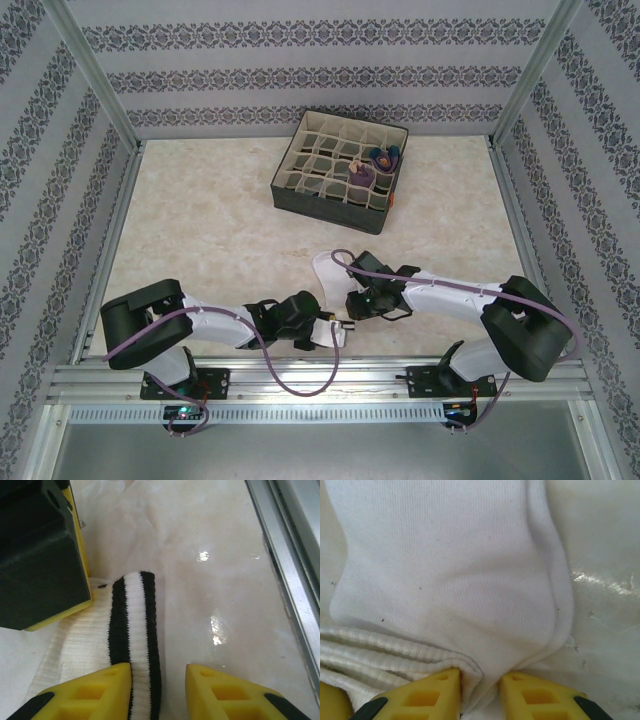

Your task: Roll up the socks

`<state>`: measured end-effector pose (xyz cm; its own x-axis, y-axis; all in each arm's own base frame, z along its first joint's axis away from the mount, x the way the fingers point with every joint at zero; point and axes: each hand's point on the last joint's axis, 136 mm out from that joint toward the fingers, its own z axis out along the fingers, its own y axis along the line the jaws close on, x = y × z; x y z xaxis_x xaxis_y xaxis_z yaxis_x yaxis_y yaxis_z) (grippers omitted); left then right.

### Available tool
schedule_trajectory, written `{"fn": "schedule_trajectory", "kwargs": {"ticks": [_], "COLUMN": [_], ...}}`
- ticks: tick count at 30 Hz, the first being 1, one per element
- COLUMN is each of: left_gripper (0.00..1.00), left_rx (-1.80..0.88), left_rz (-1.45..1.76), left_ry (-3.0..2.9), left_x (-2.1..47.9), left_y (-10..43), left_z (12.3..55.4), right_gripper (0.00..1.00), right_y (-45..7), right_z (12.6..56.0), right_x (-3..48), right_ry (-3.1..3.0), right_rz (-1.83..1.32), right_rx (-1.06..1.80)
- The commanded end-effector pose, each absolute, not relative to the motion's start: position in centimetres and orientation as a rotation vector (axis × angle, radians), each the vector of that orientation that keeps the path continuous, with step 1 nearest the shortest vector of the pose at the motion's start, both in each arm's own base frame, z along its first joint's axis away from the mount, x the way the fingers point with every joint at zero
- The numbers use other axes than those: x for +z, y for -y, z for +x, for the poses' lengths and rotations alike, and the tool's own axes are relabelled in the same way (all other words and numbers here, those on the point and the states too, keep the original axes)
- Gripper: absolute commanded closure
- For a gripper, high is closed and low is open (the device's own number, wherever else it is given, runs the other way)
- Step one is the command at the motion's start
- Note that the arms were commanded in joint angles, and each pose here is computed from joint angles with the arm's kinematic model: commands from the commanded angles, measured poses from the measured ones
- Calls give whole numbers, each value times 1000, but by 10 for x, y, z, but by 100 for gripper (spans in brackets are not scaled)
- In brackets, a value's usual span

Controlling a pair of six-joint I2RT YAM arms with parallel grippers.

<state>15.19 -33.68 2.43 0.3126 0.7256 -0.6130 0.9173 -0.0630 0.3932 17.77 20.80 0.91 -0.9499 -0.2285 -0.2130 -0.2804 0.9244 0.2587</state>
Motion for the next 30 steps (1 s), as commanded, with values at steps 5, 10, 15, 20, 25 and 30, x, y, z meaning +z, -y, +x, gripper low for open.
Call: {"fn": "schedule_trajectory", "kwargs": {"ticks": [5,10,15,20,25,30], "left_gripper": [89,100,100,100,100,100], "left_rx": [-243,-519,-782,-976,-1120,-1204], "left_rz": [1768,1815,1779,1675,1600,1488], "left_ry": [-1525,-1674,-1821,-1990,-2159,-2327], "left_x": [31,44,52,57,50,39], "left_y": [336,340,345,349,349,346], "left_z": [169,152,143,150,157,170], "right_gripper": [75,74,72,71,72,71], "right_y": [-193,-201,-202,-194,-185,-181], "right_z": [161,169,179,185,188,185], "right_x": [-23,-3,18,30,45,54], "right_ry": [-2992,-2894,-2828,-2777,-2684,-2605], "right_rz": [-456,-425,-344,-264,-174,-154], "right_rx": [314,412,517,587,644,710]}}
